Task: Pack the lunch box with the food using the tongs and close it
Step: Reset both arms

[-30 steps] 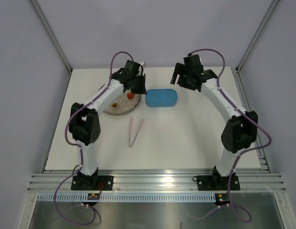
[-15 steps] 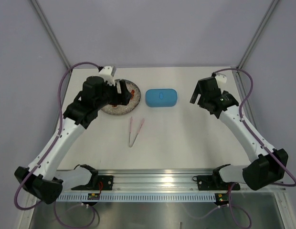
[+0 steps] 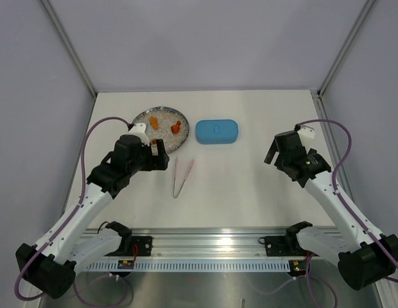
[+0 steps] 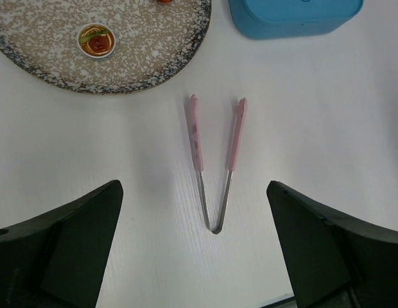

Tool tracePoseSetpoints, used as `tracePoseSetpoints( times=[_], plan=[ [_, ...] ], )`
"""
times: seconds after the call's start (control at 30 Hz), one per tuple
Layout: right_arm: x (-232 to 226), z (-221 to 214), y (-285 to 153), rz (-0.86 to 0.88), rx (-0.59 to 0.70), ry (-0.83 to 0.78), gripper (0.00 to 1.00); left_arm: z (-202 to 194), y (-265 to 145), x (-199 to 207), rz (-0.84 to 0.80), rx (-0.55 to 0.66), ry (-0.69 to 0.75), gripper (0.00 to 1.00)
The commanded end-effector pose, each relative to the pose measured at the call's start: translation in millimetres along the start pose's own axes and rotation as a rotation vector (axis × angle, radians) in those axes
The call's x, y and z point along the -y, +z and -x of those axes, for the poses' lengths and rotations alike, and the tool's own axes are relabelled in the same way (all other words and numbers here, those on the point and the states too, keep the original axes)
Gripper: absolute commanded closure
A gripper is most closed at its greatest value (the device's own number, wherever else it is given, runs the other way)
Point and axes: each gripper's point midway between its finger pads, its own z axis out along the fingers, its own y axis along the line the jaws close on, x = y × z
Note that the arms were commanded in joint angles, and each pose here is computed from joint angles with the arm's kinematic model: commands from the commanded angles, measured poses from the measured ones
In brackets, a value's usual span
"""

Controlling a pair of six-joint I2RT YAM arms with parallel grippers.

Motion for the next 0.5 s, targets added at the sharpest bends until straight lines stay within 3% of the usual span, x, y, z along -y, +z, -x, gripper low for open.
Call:
tracePoseSetpoints(
  times=[0.0, 0.17, 0.47],
  plan=[
    [5, 4, -3, -0.019, 0.038, 0.037, 0.01, 13, -3, -8, 0.059, 0.062, -0.023, 0.01],
    [5, 13, -4, -0.008, 0.092, 0.06, 0.01, 23, -8, -10, 0.076, 0.089, -0.03, 0.01],
    [7, 9, 0, -0.025, 0.078, 0.052, 0.01, 25, -5, -11, 0.087, 0.088, -0.045, 0.01]
  ],
)
